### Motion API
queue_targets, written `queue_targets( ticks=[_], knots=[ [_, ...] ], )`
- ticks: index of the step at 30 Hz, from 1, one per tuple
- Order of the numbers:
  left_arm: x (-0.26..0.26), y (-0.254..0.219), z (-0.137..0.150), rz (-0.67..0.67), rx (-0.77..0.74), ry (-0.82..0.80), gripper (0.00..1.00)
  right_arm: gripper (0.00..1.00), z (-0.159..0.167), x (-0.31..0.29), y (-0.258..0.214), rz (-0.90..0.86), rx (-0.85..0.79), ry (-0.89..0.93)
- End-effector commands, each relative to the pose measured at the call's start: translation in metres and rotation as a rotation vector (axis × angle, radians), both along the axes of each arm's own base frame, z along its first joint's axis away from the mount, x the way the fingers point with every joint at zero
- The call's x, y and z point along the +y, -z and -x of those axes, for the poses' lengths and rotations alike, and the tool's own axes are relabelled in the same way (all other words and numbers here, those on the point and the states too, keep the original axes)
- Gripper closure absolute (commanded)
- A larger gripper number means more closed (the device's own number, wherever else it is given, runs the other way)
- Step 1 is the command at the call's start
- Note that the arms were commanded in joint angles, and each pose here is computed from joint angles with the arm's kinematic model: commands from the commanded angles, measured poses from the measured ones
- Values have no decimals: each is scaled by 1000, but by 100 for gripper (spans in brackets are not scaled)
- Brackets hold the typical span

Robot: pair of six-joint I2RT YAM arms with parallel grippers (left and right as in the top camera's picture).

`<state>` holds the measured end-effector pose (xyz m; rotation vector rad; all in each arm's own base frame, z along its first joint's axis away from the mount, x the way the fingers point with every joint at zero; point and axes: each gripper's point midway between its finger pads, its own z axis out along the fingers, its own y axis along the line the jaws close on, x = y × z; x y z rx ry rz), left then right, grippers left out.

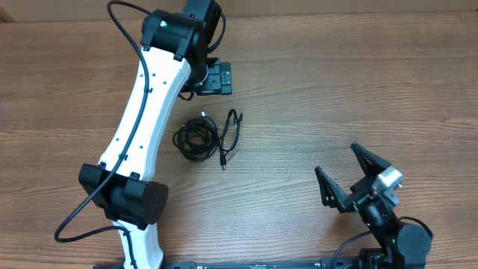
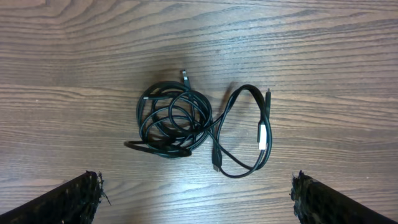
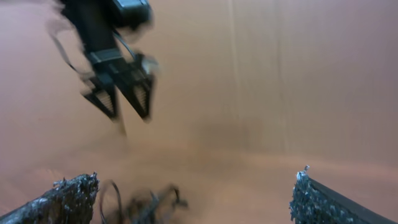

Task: Untangle cables
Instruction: 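Raise the right arm and move its gripper toward the cable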

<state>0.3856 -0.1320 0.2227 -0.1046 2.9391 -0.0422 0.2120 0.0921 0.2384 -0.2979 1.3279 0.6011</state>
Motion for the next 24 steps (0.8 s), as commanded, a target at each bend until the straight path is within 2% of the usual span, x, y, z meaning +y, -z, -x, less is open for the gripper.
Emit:
queue_targets(
  ticks=[1, 4, 8, 13, 16, 19, 24],
  knots=[
    [-1, -9, 3, 34, -13, -12, 0, 0, 13, 6, -23, -17, -96, -53],
    [-13, -8, 10, 95, 20, 6, 0, 0, 25, 7, -55, -14, -162, -58],
    [-27, -10, 18, 180, 61, 25, 0, 0, 31, 7, -79, 5, -109, -55],
    [-13, -8, 14, 126, 48, -5, 2, 0, 26, 7, -96, 66, 48, -41],
    [13, -7, 8, 81, 39, -134, 1, 0, 15, 7, -96, 64, 211, -42],
    [42, -7, 0, 99, 40, -281, 0, 0, 4, 13, -93, 68, 358, -91],
    [85, -7, -2, 164, 79, -413, 0, 0, 6, 49, -94, 36, 460, -392]
  ],
)
